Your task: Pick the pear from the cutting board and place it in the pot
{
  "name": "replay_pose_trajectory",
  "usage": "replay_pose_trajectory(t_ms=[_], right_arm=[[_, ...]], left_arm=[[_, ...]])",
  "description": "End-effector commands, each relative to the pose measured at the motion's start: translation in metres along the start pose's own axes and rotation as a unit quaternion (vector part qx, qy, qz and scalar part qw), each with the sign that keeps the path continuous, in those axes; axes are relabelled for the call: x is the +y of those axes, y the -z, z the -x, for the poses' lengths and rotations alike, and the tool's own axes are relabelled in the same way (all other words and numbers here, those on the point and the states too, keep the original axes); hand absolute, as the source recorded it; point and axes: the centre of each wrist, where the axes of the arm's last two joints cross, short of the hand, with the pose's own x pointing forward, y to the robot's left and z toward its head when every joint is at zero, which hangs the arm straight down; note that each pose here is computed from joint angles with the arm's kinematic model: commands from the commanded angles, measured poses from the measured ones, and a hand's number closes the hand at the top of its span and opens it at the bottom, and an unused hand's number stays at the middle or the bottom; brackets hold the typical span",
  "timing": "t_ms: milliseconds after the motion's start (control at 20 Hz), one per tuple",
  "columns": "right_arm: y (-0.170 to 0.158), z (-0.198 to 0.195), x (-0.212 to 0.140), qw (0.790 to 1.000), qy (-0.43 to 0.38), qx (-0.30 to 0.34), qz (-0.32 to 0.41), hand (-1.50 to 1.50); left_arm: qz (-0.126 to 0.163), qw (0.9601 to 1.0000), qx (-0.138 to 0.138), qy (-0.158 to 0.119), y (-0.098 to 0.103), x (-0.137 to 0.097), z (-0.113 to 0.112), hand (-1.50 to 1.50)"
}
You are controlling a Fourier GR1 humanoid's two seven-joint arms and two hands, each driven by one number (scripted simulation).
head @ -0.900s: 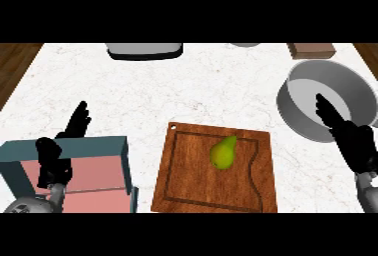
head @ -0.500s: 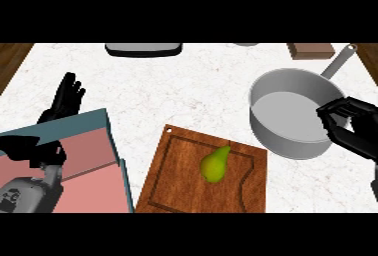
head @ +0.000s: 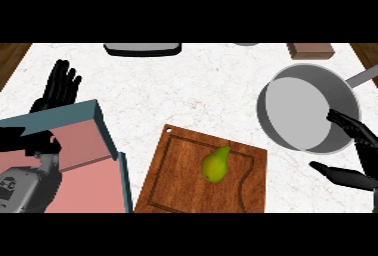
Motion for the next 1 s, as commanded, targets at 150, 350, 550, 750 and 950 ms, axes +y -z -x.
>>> replay_pose_trajectory(t_ms=[150,350,550,750,950], right_arm=[[-0.002,-0.018,-0.01,0.989,-0.09,0.035,-0.11,-1.5],[0.033,-0.052,0.002,0.97,-0.146,0.063,-0.182,-1.5],[0.045,-0.076,0.049,0.968,-0.141,0.079,-0.193,-1.5],[0.048,-0.092,0.073,0.961,-0.149,0.108,-0.207,-1.5],[0.073,-0.096,0.066,0.947,-0.161,0.149,-0.234,-1.5]], left_arm=[[0.005,0.9999,0.006,-0.013,0.007,-0.007,-0.001,0.0],[0.004,1.0,0.005,-0.005,0.017,0.005,-0.001,0.0],[-0.003,1.0,0.007,-0.006,0.019,-0.004,0.007,0.0],[0.002,1.0,0.001,0.005,0.005,0.026,-0.003,0.0],[0.008,0.9999,-0.011,-0.004,0.013,-0.004,-0.003,0.0]])
